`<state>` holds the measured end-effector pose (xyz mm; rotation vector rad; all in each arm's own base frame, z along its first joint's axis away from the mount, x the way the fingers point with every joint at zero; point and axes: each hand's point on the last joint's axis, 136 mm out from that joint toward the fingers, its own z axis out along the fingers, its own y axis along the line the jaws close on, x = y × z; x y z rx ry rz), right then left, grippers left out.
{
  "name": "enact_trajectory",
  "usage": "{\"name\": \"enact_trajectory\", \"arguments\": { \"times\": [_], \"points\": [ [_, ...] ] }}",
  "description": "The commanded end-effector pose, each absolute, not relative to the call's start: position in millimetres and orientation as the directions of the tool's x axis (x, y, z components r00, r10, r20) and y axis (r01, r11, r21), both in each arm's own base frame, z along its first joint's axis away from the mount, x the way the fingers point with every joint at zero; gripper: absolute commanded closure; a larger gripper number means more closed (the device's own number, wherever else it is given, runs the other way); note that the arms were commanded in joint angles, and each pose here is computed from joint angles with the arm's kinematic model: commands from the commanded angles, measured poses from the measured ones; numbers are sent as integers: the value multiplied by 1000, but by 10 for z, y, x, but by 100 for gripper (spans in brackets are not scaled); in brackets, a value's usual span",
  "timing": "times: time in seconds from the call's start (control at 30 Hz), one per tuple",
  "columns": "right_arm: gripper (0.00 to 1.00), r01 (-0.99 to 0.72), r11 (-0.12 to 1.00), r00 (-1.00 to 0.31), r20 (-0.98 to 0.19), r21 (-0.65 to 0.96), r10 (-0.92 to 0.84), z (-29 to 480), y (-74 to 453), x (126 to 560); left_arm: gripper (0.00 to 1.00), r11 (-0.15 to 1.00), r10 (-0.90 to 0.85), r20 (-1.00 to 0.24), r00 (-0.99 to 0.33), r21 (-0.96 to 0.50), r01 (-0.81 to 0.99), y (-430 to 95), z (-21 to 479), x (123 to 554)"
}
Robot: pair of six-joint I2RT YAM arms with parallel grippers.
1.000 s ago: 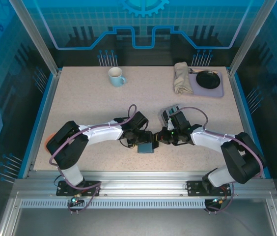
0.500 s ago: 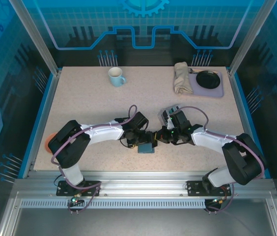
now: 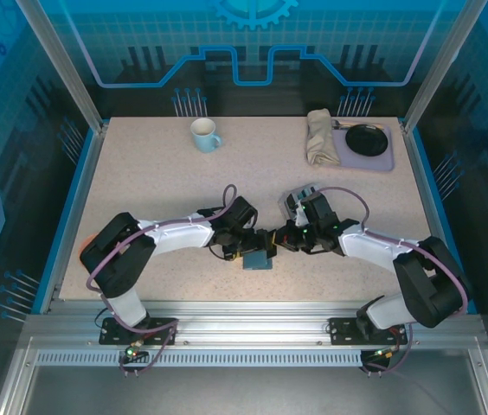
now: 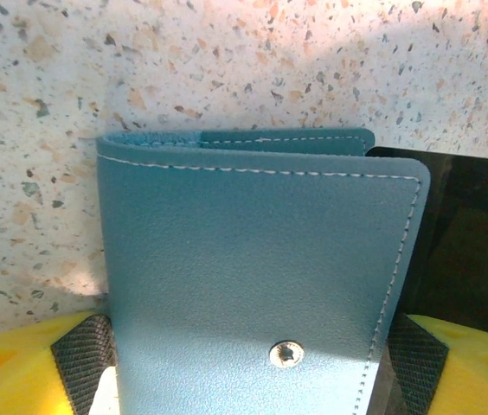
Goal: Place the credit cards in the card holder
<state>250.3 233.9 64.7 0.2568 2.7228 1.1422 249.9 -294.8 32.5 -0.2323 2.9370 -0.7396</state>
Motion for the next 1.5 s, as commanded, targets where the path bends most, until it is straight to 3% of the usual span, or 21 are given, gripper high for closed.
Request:
{"name": "enact_trajectory", "arguments": {
  "times": [0.0, 0.1, 0.23, 0.47, 0.7, 0.87, 1.13, 1.47],
  "points": [
    [97, 68, 595, -971, -84, 801, 224, 836, 2426, 2524, 13, 862, -157, -36, -987, -492, -119, -2969, 283, 2456],
    [98, 92, 546, -968, -54, 833, 245, 849, 2423, 2549, 14, 861, -154, -23, -988, -493, -123, -2979, 260, 2446],
    [98, 99, 538, -966, -48, 837, 253, 861, 2395, 2557, 33, 842, -179, -26, -983, -522, -140, -2959, 293, 2472],
    [98, 106, 562, -966, -48, 820, 253, 833, 2353, 2542, 39, 831, -197, -31, -980, -536, -150, -2907, 353, 2505],
    [98, 146, 693, -963, -60, 706, 264, 648, 2167, 2507, 39, 747, -227, -12, -974, -644, -166, -2975, 490, 2546],
    [98, 118, 769, -954, -144, 628, 263, 762, 2029, 2524, 38, 660, -246, 34, -969, -726, -193, -3023, 564, 2557],
    [96, 24, 778, -950, -227, 628, 213, 1059, 2108, 2531, 36, 564, -258, 74, -963, -798, -213, -3120, 632, 2598],
    [97, 24, 829, -969, -192, 559, 158, 773, 2250, 2509, 35, 534, -267, 93, -959, -814, -227, -3134, 601, 2587]
  ]
}}
